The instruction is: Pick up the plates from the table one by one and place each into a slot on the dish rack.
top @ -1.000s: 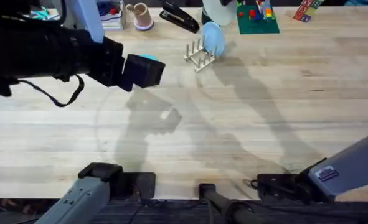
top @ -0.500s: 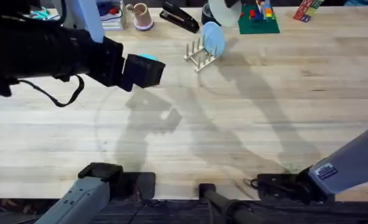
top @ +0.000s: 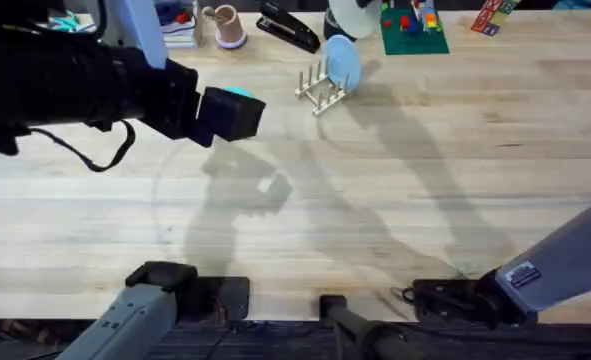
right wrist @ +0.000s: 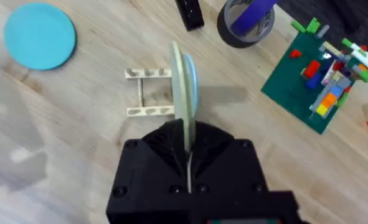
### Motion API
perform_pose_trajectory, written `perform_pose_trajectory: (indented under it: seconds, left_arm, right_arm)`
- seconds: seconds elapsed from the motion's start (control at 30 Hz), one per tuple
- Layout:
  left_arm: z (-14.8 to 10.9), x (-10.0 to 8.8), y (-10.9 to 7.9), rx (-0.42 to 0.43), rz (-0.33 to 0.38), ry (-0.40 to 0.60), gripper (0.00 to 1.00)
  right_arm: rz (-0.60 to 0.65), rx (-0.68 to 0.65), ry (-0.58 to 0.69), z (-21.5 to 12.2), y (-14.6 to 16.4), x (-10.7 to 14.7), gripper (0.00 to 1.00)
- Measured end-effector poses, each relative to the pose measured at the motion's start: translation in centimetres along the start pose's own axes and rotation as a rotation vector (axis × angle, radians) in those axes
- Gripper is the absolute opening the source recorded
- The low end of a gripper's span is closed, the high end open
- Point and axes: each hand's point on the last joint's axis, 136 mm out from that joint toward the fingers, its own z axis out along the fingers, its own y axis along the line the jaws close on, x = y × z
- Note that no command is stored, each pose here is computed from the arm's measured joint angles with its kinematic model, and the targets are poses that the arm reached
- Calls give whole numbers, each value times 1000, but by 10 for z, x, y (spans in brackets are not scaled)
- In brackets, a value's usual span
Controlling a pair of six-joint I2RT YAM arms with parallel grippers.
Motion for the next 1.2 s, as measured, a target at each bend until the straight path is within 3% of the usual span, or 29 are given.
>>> perform_pose_trajectory:
  seconds: [0.8,1.2]
  left_arm:
    - [0,0,0,0,0,0,994]
    - [0,0,0,0,0,0,994]
  right_arm:
    - [-50,-49,141,81,8,21,29]
    - [-51,-63,189,105,11,32,29]
